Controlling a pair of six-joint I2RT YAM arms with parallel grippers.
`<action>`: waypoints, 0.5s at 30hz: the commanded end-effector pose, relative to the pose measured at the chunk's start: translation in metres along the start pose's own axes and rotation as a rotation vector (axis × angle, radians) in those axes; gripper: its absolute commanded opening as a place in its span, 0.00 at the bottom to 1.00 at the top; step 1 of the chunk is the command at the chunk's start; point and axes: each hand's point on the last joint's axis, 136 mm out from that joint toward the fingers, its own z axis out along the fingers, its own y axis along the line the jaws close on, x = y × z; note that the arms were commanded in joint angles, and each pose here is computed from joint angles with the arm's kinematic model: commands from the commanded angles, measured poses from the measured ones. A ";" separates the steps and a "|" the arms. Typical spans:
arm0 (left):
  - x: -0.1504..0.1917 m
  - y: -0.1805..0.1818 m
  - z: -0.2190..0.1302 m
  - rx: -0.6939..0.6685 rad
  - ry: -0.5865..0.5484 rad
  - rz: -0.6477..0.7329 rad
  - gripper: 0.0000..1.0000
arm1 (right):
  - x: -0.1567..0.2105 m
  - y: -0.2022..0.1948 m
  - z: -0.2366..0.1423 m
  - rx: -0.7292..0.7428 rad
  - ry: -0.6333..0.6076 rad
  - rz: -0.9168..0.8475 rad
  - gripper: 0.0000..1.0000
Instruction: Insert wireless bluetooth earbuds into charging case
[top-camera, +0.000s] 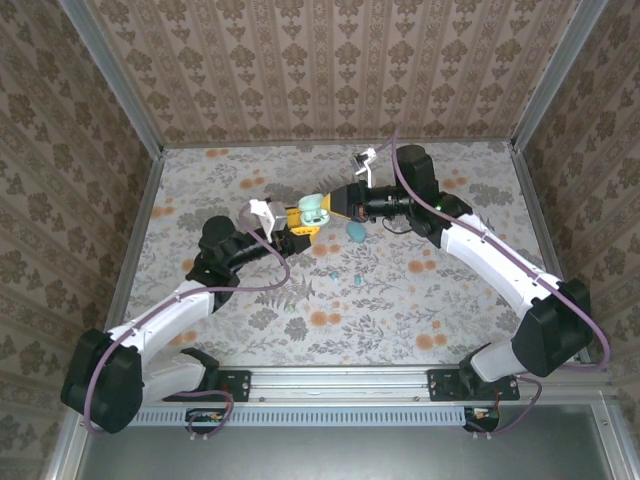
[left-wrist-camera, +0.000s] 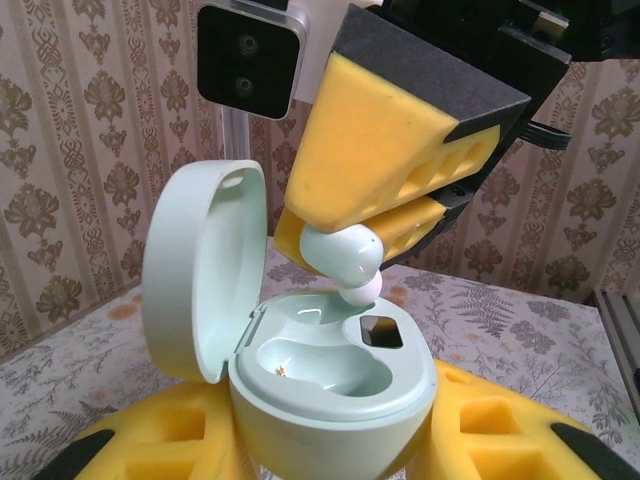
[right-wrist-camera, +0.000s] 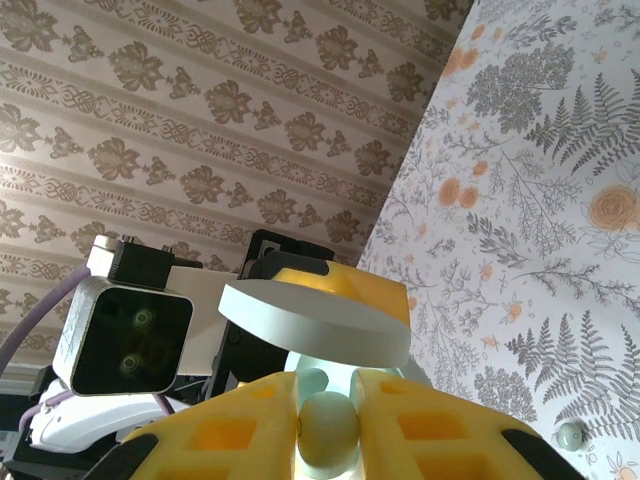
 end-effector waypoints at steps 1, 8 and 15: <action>-0.026 -0.001 0.003 0.008 -0.066 0.046 0.28 | -0.003 0.012 -0.005 -0.024 -0.035 -0.022 0.23; -0.026 0.000 0.004 0.006 -0.068 0.046 0.28 | -0.007 0.015 -0.005 -0.040 -0.074 -0.032 0.23; -0.027 -0.003 0.004 0.019 -0.070 0.045 0.28 | -0.008 0.011 -0.004 -0.024 -0.092 -0.037 0.23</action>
